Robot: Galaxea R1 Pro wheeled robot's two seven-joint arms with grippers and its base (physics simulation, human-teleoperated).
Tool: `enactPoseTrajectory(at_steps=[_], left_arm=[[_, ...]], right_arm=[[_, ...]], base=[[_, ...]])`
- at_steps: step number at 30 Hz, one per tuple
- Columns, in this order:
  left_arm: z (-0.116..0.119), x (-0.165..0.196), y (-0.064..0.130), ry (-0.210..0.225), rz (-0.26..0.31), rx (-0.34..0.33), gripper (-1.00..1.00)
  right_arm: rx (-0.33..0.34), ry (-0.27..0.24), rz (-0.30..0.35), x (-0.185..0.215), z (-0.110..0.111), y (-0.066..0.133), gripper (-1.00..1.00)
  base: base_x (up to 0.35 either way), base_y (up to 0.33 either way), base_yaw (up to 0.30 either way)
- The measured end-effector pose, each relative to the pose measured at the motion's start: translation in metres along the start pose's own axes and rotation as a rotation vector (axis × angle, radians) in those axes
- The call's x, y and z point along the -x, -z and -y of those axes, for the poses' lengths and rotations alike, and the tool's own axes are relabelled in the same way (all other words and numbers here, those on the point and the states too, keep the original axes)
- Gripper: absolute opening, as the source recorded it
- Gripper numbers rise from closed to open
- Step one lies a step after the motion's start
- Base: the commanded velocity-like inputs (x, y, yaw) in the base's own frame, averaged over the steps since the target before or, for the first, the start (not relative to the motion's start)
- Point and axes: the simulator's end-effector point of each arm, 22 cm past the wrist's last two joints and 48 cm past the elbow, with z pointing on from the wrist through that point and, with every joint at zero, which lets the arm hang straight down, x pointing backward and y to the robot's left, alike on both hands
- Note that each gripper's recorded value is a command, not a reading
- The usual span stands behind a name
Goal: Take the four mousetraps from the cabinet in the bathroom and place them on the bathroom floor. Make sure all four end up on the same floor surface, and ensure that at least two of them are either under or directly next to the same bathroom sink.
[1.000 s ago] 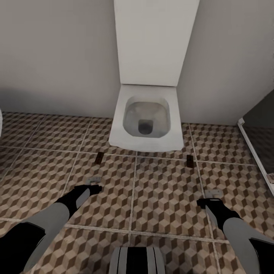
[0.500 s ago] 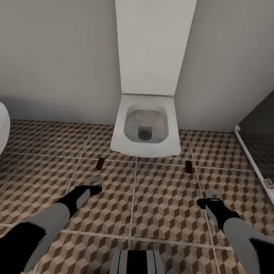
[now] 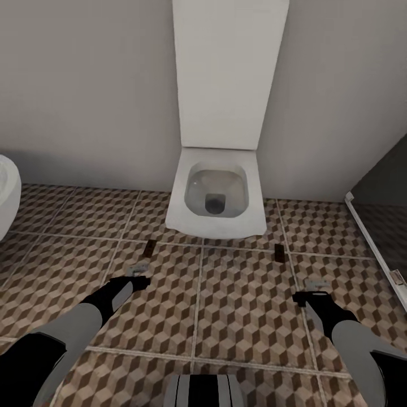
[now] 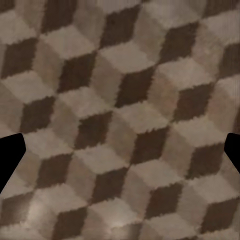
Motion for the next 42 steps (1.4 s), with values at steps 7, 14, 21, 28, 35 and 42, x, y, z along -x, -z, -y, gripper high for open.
enactPoseTrajectory(at_steps=[7,14,21,28,35,42], left_arm=[[-0.007,-0.030,-0.004,-0.006,-0.036,0.012,1.00],[-0.009,-0.061,-0.006,-0.012,-0.074,0.017,1.00],[-0.011,-0.070,-0.006,-0.013,-0.087,0.020,1.00],[-0.012,-0.071,-0.006,-0.013,-0.088,0.022,1.00],[-0.013,-0.071,-0.006,-0.013,-0.088,0.024,1.00],[-0.013,-0.071,-0.006,-0.013,-0.088,0.024,1.00]], right_arm=[[0.002,0.010,-0.009,-0.009,-0.004,0.000,1.00],[0.005,0.012,-0.011,-0.012,-0.007,0.000,1.00],[0.005,0.012,-0.013,-0.013,-0.007,0.000,1.00],[0.005,0.011,-0.012,-0.013,-0.007,0.000,1.00],[0.005,0.011,-0.012,-0.012,-0.007,0.000,1.00],[0.006,0.011,-0.012,-0.012,-0.007,0.000,1.00]], base=[[0.000,0.000,0.000],[-0.054,0.000,0.000],[-0.291,0.000,0.000],[-0.333,0.000,0.000],[-0.223,0.000,0.000],[-0.034,0.000,0.000]])
